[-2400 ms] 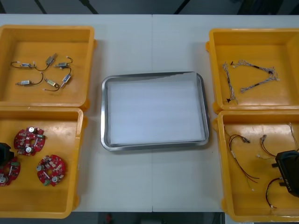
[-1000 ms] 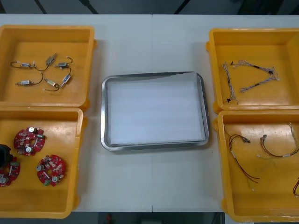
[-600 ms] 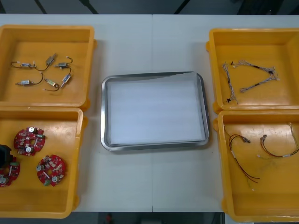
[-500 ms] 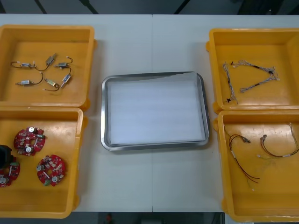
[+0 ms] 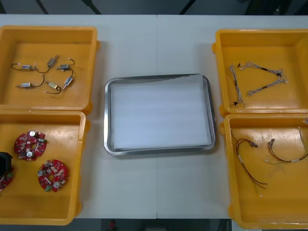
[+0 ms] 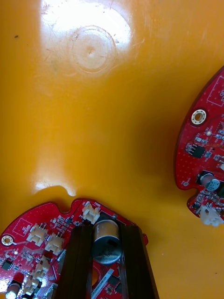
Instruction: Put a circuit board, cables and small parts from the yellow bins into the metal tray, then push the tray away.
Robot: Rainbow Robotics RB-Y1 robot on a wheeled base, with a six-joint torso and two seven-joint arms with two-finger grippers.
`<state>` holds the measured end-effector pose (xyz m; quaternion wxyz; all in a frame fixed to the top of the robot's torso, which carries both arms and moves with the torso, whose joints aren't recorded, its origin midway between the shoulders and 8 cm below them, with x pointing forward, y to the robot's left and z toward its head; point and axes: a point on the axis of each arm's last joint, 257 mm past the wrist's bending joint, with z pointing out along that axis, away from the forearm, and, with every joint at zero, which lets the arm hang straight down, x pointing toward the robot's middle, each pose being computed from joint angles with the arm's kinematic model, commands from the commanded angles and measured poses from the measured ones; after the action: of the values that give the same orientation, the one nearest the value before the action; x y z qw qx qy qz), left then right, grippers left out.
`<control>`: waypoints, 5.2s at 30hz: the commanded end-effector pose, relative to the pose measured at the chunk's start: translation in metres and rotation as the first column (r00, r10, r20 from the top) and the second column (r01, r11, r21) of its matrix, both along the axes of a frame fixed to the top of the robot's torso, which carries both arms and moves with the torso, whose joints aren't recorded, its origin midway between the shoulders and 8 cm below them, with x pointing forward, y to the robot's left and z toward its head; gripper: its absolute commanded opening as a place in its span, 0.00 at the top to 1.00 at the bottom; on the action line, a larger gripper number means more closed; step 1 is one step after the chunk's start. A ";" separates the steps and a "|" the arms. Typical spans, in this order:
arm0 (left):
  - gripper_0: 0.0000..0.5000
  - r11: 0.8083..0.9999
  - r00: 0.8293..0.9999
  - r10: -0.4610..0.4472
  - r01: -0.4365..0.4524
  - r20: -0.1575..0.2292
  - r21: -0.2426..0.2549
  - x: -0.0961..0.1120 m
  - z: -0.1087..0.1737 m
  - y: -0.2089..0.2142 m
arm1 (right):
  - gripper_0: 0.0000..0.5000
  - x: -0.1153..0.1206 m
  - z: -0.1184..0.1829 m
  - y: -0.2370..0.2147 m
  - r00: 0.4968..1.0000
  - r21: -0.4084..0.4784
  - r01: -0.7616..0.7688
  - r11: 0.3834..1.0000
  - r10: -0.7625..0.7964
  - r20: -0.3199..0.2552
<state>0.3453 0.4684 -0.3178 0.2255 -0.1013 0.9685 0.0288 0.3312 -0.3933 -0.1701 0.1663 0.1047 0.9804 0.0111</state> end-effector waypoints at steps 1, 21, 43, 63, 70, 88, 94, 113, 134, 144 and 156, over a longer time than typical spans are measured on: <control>1.00 0.999 0.999 -0.039 0.039 0.016 0.008 0.010 0.003 -0.008 | 1.00 0.014 0.040 0.006 0.986 -0.070 -0.145 0.987 0.150 0.068; 1.00 0.996 0.997 -0.072 0.073 -0.024 0.059 0.007 0.122 -0.042 | 1.00 0.024 0.061 0.059 0.792 -0.274 -0.577 0.769 0.609 0.039; 1.00 0.991 0.998 0.056 -0.059 -0.025 -0.119 0.026 0.193 -0.151 | 1.00 0.015 0.068 0.104 0.633 -0.329 -0.727 0.602 0.774 0.016; 1.00 0.914 0.972 0.237 -0.224 -0.004 -0.338 0.069 0.216 -0.245 | 1.00 0.016 0.067 0.104 0.634 -0.330 -0.727 0.603 0.773 0.015; 1.00 0.884 0.955 0.295 -0.278 -0.012 -0.376 0.083 0.207 -0.275 | 1.00 0.016 0.067 0.104 0.634 -0.330 -0.727 0.603 0.773 0.015; 1.00 0.850 0.926 0.372 -0.316 0.057 -0.421 0.117 0.175 -0.348 | 1.00 0.016 0.067 0.104 0.634 -0.330 -0.727 0.603 0.773 0.015; 1.00 0.856 0.917 0.391 -0.330 0.080 -0.398 0.119 0.157 -0.363 | 1.00 0.016 0.067 0.104 0.634 -0.330 -0.727 0.603 0.773 0.015; 1.00 0.847 0.898 0.429 -0.365 0.093 -0.386 0.140 0.114 -0.396 | 1.00 0.016 0.067 0.104 0.634 -0.330 -0.727 0.603 0.773 0.015; 0.99 0.841 0.899 0.431 -0.369 0.080 -0.395 0.149 0.095 -0.402 | 1.00 0.016 0.067 0.104 0.634 -0.330 -0.727 0.603 0.773 0.015; 0.62 0.849 0.904 0.422 -0.366 0.074 -0.380 0.143 0.086 -0.403 | 1.00 0.016 0.067 0.104 0.634 -0.330 -0.727 0.603 0.773 0.015; 0.06 0.854 0.906 0.410 -0.344 0.100 -0.391 0.144 0.098 -0.403 | 1.00 0.016 0.067 0.104 0.634 -0.330 -0.727 0.603 0.773 0.015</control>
<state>0.4826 0.0868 -0.2500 0.2571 -0.3298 0.9047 -0.0820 0.3462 -0.2861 -0.1137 0.2309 -0.3339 0.9133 -0.0322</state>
